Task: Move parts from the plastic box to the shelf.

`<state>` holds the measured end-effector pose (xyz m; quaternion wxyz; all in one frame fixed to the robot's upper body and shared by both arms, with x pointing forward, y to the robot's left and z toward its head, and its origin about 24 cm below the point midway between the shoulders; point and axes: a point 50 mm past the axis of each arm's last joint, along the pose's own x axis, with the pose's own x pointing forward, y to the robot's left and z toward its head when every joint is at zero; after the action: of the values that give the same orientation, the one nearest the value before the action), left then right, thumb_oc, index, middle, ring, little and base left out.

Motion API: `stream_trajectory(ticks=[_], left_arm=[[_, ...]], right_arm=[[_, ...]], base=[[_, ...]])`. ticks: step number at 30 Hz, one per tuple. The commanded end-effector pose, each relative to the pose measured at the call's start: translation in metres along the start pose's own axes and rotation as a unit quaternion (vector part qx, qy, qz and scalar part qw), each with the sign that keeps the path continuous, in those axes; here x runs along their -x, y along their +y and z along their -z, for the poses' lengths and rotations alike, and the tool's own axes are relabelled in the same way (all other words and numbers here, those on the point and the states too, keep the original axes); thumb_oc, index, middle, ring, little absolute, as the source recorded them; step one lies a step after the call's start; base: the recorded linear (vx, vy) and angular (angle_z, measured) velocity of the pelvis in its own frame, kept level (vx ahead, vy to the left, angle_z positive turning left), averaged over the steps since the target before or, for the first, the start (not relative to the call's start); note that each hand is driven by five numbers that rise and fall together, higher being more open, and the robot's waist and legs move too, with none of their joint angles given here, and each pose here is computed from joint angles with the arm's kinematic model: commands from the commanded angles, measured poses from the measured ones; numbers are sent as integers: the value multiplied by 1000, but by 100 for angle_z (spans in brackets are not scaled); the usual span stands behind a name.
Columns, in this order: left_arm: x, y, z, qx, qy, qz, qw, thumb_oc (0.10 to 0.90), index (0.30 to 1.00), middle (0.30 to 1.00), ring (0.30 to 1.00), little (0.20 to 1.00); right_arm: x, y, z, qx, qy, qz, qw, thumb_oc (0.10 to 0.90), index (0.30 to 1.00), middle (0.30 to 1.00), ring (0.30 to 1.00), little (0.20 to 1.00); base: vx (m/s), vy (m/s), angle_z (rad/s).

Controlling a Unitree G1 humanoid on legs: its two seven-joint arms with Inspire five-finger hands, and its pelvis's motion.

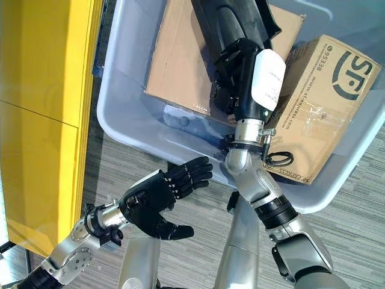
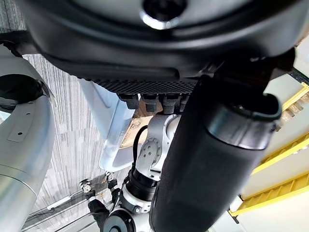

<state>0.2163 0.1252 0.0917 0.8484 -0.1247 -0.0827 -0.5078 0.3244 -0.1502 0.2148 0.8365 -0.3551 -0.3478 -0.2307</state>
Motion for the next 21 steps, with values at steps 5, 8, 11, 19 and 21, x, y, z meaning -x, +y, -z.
stream_trajectory(ticks=[5, 8, 11, 19, 21], left_arm=[[-10, -35, -19, 5, -94, 60, 994, 900, 1000, 1000, 1000, 1000], [-10, -35, -21, 5, -95, 58, 994, 900, 1000, 1000, 1000, 1000], [-11, -36, -21, 6, -97, 56, 994, 900, 1000, 1000, 1000, 1000], [-12, -36, -20, 11, -98, 54, 994, 900, 1000, 1000, 1000, 1000], [-13, -35, -21, 11, -98, 56, 994, 900, 1000, 1000, 1000, 1000]], right_arm=[[0, -31, -14, -18, -66, 35, 997, 400, 300, 300, 300, 300], [0, -37, -26, -38, -93, 42, 994, 400, 300, 300, 300, 300], [1, -42, -38, -51, -116, 46, 991, 400, 300, 300, 300, 300], [0, -46, -48, -49, -129, 45, 989, 400, 300, 300, 300, 300], [-1, -47, -49, -47, -138, 51, 988, 400, 300, 300, 300, 300]], base=[[14, 37, -8], [9, 14, -6], [18, 15, -5], [6, 6, -3], [0, 0, 0]])
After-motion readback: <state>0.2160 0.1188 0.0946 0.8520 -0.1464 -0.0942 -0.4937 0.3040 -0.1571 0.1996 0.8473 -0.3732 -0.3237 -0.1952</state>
